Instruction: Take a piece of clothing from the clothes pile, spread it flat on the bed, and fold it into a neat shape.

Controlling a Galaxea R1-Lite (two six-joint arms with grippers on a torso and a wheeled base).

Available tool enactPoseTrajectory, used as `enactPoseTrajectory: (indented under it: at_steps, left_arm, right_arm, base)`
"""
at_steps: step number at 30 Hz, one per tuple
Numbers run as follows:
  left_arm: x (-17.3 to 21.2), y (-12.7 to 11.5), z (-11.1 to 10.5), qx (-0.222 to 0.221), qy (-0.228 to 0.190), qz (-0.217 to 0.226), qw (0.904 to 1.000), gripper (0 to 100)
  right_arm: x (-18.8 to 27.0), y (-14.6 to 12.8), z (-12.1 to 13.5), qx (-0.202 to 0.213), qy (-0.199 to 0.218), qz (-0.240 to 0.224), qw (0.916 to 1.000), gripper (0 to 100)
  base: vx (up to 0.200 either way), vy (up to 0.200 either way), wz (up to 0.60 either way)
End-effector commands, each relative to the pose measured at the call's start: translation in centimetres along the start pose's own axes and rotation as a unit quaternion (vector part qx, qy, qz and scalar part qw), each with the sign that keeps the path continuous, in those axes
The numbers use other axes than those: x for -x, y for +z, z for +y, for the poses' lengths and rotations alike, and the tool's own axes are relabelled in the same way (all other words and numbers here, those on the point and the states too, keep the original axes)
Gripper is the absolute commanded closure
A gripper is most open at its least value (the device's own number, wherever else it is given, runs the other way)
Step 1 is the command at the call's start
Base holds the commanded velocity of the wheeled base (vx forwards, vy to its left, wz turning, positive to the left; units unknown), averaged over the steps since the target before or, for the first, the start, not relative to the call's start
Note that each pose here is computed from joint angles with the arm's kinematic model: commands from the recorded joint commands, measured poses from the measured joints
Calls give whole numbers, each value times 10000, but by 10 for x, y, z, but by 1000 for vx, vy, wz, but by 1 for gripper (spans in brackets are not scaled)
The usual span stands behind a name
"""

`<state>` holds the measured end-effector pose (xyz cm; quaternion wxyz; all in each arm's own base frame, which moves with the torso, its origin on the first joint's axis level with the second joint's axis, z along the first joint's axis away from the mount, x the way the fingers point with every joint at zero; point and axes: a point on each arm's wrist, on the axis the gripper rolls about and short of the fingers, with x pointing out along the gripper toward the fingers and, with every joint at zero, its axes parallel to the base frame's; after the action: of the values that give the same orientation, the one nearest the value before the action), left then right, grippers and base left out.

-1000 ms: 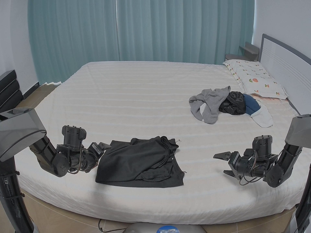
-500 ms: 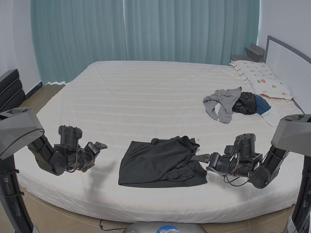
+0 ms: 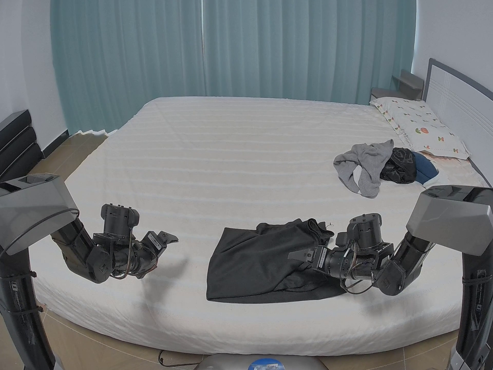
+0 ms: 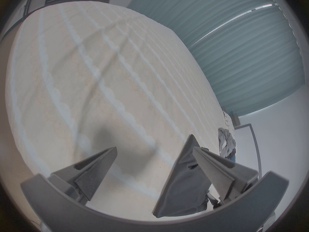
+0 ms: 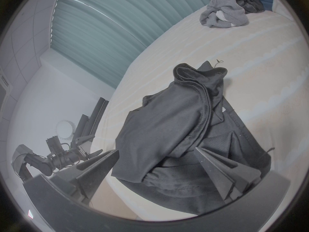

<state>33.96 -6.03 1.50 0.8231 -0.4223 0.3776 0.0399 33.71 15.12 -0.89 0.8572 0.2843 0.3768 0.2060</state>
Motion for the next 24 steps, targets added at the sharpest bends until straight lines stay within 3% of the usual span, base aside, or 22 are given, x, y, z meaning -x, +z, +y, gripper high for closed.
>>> enactPoseTrajectory:
  at_steps: [1, 5, 13, 24]
  left_arm:
    - [-1, -3, -1, -14, -16, 72, 10000, 0]
    - [-2, -5, -1, -32, -14, 101, 9999, 0]
    - [-4, -7, 0, -52, 29, 107, 9999, 0]
    - [-4, -7, 0, -52, 29, 107, 9999, 0]
  right_arm:
    - [-2, -2, -3, 9, -101, -10, 9999, 0]
    - [-4, -3, -3, 23, -139, -28, 9999, 0]
    - [-13, -2, -1, 64, -99, -43, 9999, 0]
    - [-5, -12, -7, 135, -391, 79, 9991, 0]
  base:
    - [200, 0, 0]
    - [200, 0, 0]
    - [0, 0, 0]
    - [0, 0, 0]
